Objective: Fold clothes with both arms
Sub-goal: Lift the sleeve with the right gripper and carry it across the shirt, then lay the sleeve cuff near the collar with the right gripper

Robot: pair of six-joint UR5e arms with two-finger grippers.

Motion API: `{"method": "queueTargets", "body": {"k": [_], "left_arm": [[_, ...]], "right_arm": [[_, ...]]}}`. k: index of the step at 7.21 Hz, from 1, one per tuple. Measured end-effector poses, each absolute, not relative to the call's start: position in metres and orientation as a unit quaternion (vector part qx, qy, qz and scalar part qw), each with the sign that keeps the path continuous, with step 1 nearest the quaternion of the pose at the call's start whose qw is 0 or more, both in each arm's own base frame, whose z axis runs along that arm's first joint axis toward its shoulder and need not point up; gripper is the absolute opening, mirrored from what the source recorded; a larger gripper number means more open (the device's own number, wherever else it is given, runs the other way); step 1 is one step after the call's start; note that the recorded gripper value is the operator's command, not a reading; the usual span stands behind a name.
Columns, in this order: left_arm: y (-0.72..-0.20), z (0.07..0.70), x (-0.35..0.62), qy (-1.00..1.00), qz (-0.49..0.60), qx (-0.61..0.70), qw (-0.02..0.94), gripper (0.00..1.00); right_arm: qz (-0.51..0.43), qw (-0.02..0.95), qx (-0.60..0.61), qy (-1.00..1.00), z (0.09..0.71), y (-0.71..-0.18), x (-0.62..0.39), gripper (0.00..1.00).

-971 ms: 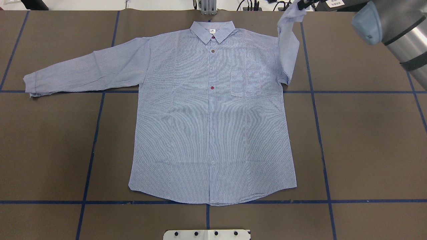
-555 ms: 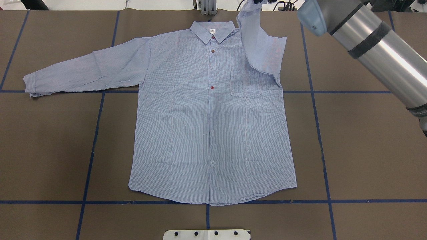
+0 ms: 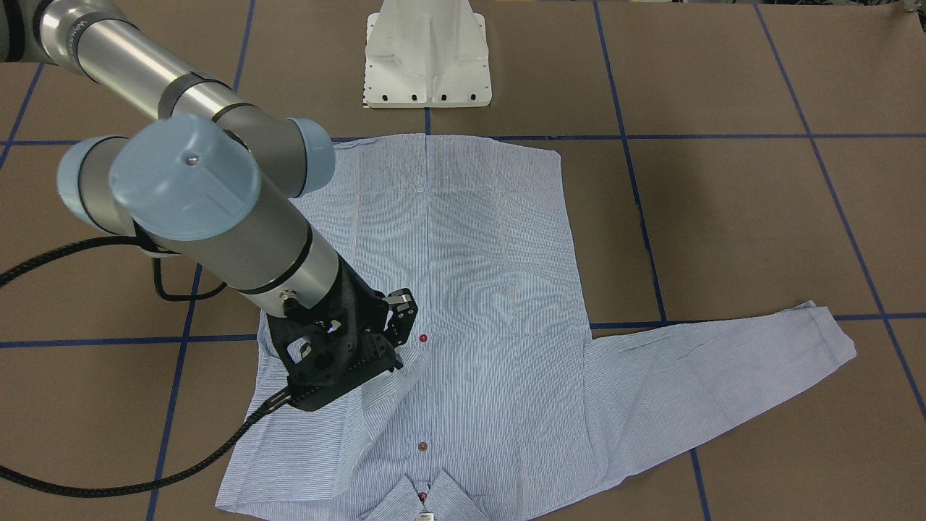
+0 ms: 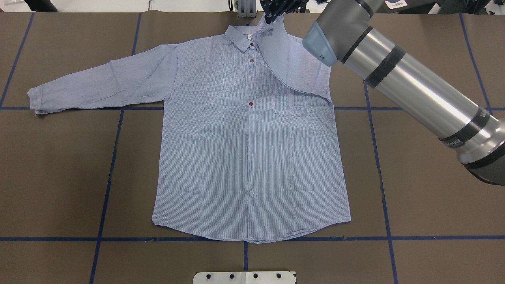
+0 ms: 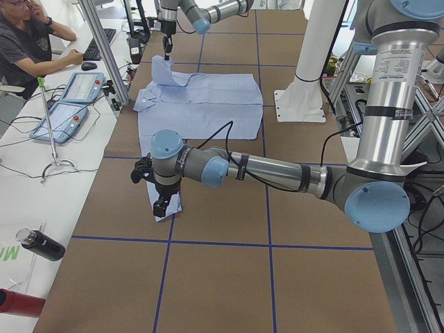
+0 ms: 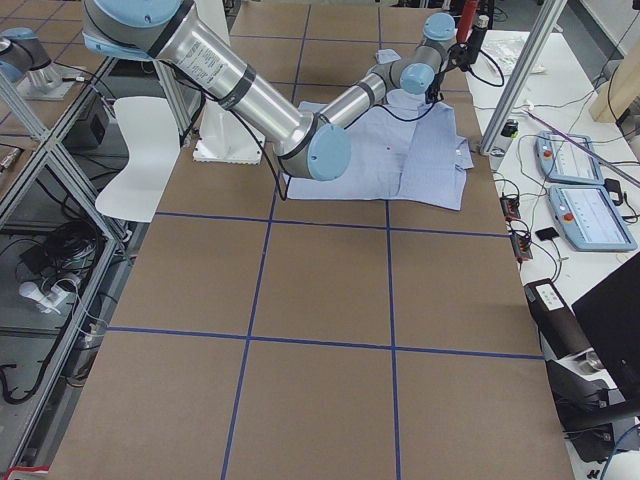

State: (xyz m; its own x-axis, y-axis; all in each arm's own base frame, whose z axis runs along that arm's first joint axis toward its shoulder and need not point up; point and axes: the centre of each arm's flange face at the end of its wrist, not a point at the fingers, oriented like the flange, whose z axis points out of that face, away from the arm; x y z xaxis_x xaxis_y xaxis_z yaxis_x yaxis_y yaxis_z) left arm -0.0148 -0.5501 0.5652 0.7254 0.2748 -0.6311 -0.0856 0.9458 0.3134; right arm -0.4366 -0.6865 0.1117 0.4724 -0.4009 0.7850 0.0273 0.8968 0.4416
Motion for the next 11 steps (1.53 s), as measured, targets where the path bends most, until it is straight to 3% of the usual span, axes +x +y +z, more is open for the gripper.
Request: {"method": "queueTargets", "body": {"k": [3,4,5,11], "left_arm": [[-0.551,0.565,-0.015,0.357,0.098,0.132,0.919,0.99],[-0.551,0.565,-0.015,0.357,0.098,0.132,0.919,0.99],[-0.551,0.565,-0.015,0.357,0.098,0.133,0.919,0.99],[-0.552,0.566,-0.015,0.357,0.097,0.131,0.920,0.99]], "right_arm": [[-0.135,0.853,0.221,-0.453,0.121,-0.674,-0.546,0.00],[-0.135,0.857,0.237,-0.436,0.123,-0.663,-0.575,0.20],[-0.135,0.860,0.253,-0.422,0.126,-0.650,-0.602,0.98],[-0.122,0.869,0.295,-0.378,0.113,-0.632,-0.651,0.99]]}}
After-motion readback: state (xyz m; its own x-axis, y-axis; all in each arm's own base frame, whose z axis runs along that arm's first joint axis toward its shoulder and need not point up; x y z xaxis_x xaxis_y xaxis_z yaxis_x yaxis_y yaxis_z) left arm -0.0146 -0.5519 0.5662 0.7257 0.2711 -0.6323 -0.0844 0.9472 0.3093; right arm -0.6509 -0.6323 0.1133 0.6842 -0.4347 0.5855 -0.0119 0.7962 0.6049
